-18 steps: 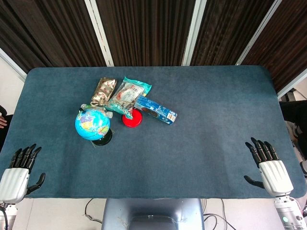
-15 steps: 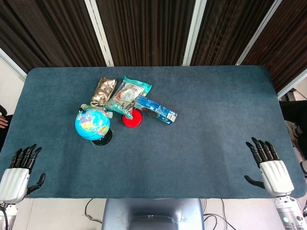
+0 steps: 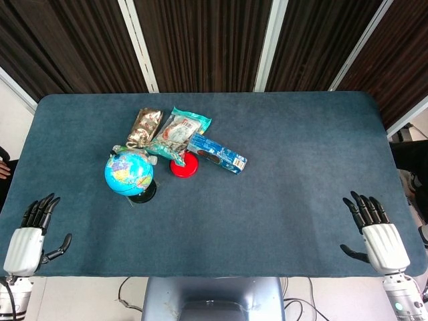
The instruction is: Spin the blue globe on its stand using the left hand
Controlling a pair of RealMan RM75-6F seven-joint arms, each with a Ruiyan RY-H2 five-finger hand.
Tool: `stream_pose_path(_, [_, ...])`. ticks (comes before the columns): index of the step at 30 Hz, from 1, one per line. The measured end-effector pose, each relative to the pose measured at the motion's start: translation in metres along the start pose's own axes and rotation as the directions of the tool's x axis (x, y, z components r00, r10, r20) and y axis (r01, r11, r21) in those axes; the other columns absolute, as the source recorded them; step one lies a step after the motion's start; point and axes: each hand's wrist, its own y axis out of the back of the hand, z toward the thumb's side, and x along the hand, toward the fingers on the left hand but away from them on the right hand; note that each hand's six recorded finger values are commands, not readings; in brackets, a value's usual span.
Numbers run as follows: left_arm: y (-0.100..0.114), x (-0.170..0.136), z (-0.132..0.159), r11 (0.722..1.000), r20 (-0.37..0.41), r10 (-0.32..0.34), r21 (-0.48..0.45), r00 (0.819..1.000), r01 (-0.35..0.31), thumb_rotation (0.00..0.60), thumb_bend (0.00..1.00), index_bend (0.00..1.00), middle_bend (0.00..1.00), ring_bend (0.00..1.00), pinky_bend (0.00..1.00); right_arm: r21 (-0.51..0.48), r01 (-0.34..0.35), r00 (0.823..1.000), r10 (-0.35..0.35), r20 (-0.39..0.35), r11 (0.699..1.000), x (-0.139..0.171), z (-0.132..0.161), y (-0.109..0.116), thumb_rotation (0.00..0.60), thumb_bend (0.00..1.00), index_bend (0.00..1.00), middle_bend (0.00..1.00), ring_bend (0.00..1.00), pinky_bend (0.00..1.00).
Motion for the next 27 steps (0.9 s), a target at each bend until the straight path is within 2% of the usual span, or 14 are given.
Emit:
stream_pose_path(3, [-0.006, 0.021, 0.005, 0.993, 0.017, 0.034, -0.112, 0.999, -0.032, 0.6, 0.34, 0.0, 0.0, 0.0, 0.02, 0.008, -0.007, 1.0, 0.007, 0.004, 1.0, -0.001, 0.0, -0.002, 0.6, 0.15, 0.0, 0.0, 0.0, 0.0])
stream_pose_path(5, [-0.01, 0.038, 0.012, 0.988, 0.032, 0.053, -0.15, 0.998, -0.048, 0.6, 0.33, 0.0, 0.0, 0.0, 0.02, 0.012, -0.009, 1.0, 0.008, 0.009, 1.0, -0.002, 0.0, -0.003, 0.6, 0.15, 0.0, 0.0, 0.0, 0.0])
stream_pose_path(12, [-0.025, 0.072, 0.036, 0.976, 0.052, 0.056, -0.215, 0.997, -0.044, 0.597, 0.32, 0.0, 0.0, 0.0, 0.01, 0.023, -0.024, 0.999, 0.023, 0.022, 0.999, -0.007, 0.0, -0.008, 0.6, 0.15, 0.0, 0.0, 0.0, 0.0])
stream_pose_path(27, [-0.051, 0.11, 0.074, 0.948, 0.04, 0.046, -0.316, 0.998, -0.031, 0.549, 0.32, 0.0, 0.0, 0.0, 0.01, 0.017, -0.032, 0.999, 0.031, 0.025, 0.999, -0.008, -0.002, -0.008, 0.6, 0.15, 0.0, 0.0, 0.0, 0.0])
